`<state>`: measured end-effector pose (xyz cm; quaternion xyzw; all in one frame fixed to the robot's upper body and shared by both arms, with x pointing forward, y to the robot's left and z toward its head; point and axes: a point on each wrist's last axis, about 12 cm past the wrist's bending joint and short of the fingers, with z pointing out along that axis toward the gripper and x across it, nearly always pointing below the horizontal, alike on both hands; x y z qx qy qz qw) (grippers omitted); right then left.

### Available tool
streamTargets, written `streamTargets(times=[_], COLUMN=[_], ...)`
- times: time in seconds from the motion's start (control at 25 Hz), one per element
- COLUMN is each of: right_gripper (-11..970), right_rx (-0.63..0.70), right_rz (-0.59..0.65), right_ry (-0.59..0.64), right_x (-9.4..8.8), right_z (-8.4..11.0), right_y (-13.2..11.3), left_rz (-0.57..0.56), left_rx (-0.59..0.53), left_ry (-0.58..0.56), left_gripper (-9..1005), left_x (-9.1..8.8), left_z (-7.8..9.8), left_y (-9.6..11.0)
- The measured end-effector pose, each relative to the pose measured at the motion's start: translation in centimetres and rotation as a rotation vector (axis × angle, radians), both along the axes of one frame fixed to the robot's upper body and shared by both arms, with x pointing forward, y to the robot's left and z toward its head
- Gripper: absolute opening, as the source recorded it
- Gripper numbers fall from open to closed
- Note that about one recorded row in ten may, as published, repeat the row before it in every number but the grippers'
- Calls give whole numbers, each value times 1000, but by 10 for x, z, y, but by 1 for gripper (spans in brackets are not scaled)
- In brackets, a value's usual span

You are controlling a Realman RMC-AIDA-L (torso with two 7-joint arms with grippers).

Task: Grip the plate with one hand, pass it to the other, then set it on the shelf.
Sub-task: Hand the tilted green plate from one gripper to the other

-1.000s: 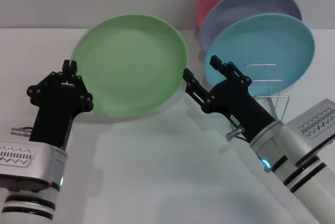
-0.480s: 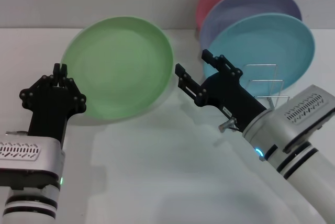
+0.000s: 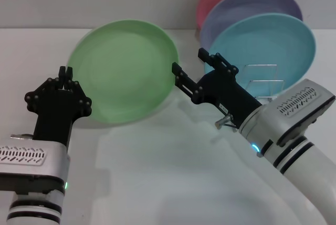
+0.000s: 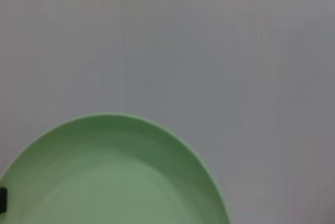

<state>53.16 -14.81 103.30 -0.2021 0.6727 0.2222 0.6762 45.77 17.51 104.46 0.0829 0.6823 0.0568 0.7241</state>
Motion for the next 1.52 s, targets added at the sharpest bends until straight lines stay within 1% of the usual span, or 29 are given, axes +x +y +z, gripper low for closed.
streamTargets(times=[0.16,0.68,0.88,1.0,1.16,1.52], right_gripper=[703,694,470,360,278,252], right_rx=[-7,-11,-4,-3,-6,-4], right_rz=[-7,6,-2,-2,-2,-3], right_ry=[10,9,11,12,17,18], right_x=[5,6,6,6,6,6], right_z=[1,2,2,2,1,2], right_y=[2,6,6,6,6,7], left_rz=[-7,-21,-23,-24,-28,-30], left_rx=[-2,-3,-3,-3,-1,-1], left_ry=[-6,-4,-5,-6,-8,-9], left_gripper=[47,49,50,50,51,52], left_x=[-1,-5,-6,-6,-6,-7], left_z=[1,0,0,0,1,1], left_y=[-2,-5,-5,-5,-6,-6])
